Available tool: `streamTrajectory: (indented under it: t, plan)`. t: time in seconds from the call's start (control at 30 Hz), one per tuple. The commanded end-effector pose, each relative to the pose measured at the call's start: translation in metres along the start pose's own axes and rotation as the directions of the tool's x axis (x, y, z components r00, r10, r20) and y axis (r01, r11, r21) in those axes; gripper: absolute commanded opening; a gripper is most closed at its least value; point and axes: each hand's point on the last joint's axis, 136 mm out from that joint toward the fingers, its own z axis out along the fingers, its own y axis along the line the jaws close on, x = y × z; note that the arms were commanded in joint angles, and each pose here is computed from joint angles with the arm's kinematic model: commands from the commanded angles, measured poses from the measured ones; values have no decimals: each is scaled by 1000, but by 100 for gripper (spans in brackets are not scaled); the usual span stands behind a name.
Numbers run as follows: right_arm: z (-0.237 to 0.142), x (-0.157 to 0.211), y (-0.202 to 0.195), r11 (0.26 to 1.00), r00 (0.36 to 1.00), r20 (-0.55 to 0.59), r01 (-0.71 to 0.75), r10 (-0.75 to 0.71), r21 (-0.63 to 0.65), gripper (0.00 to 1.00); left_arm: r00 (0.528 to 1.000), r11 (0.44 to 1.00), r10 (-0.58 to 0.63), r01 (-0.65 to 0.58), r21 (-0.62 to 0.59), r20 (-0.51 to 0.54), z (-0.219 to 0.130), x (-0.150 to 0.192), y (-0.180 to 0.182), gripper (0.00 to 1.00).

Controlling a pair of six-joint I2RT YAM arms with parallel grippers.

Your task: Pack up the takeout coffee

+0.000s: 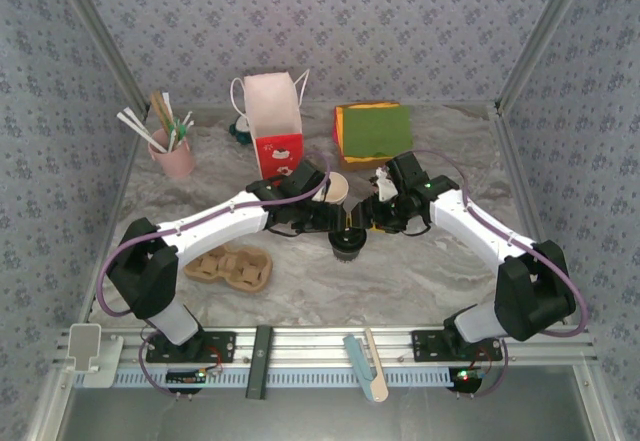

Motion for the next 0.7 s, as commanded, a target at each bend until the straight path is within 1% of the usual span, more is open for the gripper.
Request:
streamTrajectory:
  t: [0.0,0.1,0.23,0.3,0.47,0.67]
  plan:
    - [7,11,-11,999,999,-41,2,0,40,53,1000,998,-17,18,53,-10,-16,4,-9,66]
    - [7,10,-10,999,999,-37,1,1,38,53,1000,996,-19,20,82,-8,-19,5,-13,66]
    - [7,11,-11,999,999,-40,-1,2,37,53,999,996,-29,31,87,-19,-17,9,-12,64]
    - [7,11,-10,999,999,-37,0,2,37,53,999,996,-32,34,83,-32,-14,12,-10,61]
    - [7,12,-11,999,999,-40,-1,3,39,52,997,998,-37,41,55,-60,-4,19,0,54]
    - [8,13,-12,999,999,-42,-4,6,40,51,995,998,-54,55,6,-85,6,28,16,51]
